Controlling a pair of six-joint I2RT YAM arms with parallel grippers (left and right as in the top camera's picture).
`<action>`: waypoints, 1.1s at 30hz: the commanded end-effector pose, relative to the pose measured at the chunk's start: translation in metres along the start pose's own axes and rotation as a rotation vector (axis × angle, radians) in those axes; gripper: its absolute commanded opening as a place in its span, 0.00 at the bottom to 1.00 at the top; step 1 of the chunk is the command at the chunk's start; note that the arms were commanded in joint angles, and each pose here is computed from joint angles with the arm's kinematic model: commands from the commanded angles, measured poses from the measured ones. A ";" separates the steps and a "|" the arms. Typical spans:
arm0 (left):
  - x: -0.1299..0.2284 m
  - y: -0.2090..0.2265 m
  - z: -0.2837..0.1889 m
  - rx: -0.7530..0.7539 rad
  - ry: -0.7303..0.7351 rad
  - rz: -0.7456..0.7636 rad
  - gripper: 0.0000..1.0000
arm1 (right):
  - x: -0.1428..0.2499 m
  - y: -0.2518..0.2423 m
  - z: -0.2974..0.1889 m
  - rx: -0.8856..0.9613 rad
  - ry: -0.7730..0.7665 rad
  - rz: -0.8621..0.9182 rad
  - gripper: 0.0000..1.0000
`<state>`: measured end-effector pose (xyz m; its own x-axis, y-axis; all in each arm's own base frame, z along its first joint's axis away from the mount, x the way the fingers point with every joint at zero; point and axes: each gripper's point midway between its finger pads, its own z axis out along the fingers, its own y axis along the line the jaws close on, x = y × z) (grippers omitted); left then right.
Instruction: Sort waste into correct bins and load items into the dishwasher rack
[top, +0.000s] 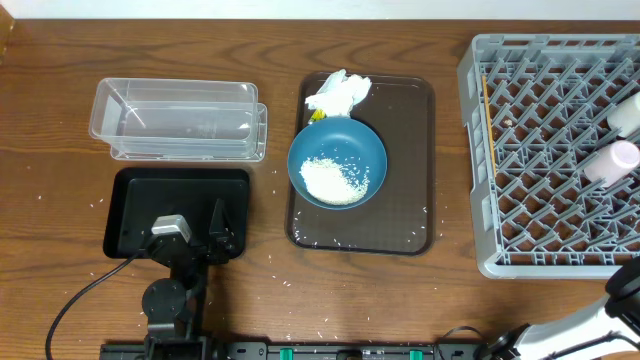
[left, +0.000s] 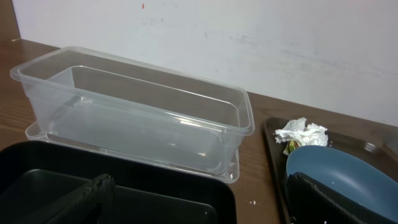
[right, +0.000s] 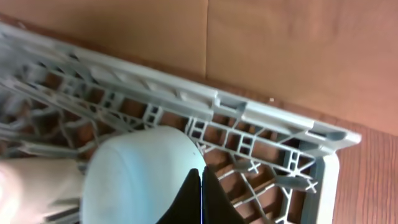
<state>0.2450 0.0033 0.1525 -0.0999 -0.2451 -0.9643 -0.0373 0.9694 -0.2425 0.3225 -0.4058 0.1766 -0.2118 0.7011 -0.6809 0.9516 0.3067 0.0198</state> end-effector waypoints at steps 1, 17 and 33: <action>0.015 0.003 0.001 -0.009 0.045 0.013 0.91 | 0.007 -0.009 0.012 0.042 0.025 0.005 0.01; 0.015 0.003 0.001 -0.009 0.045 0.013 0.91 | 0.035 0.002 0.010 -0.035 0.153 0.010 0.01; 0.015 0.003 0.001 -0.009 0.045 0.013 0.91 | 0.044 0.027 -0.012 -0.202 0.228 0.048 0.01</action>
<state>0.2450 0.0033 0.1525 -0.0999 -0.2451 -0.9643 -0.0373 0.9694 -0.2425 0.3141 -0.3799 0.1414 -0.2480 0.8178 -0.5193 0.9390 0.3348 0.0787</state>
